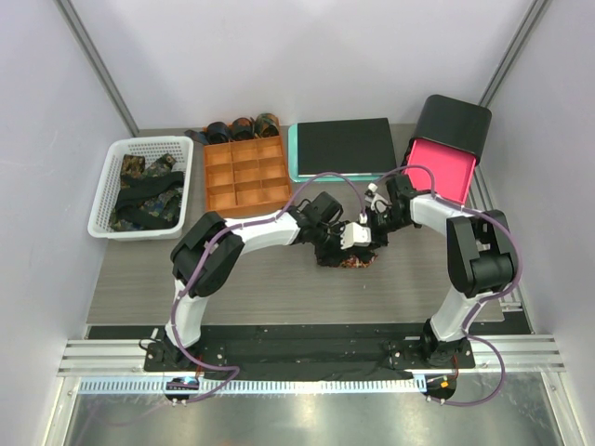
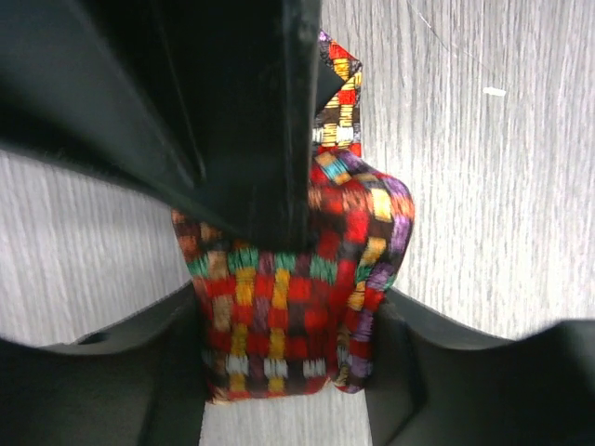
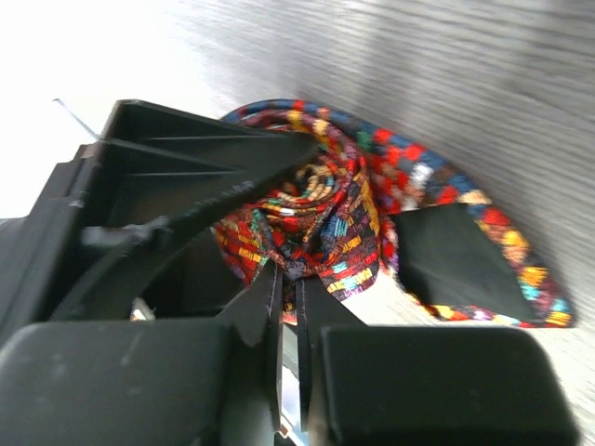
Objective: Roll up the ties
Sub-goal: Roll the tie at the center of the board.
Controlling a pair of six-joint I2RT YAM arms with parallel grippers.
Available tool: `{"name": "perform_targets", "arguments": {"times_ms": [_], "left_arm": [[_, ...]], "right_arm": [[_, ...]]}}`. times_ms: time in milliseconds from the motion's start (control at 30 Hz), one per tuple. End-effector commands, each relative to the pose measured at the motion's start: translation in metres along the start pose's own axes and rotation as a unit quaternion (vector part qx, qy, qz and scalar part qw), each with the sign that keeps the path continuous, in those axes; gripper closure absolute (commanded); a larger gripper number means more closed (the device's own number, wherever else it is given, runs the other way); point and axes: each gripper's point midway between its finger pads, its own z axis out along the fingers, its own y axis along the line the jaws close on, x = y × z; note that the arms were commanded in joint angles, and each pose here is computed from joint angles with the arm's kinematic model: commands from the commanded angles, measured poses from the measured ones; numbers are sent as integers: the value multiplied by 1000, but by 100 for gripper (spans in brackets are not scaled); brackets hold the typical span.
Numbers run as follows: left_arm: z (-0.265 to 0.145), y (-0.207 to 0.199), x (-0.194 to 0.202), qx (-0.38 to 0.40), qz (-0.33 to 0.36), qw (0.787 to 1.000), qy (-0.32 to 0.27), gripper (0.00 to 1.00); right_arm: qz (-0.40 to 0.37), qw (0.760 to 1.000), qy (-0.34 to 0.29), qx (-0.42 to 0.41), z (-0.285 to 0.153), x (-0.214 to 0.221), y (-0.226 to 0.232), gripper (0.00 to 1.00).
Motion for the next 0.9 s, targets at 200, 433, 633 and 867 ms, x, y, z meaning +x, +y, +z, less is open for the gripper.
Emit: {"name": "perform_targets", "arguments": {"times_ms": [200,433,633,867], "left_arm": [[-22,-4,-22,2,-28,999,-29,27],[-21,4,-46,4,-30,997,-64,21],[-12,6,-52,14,-32,996,-77,20],[7,3,-49,26,-40,996,-71,34]], "right_arm": [[16,992,17,124,8,-2,-67,99],[11,987,19,157,7,-7,-82,99],[0,982,31,188,4,-1,-96,99],[2,980,38,197,7,0,-101,99]]}}
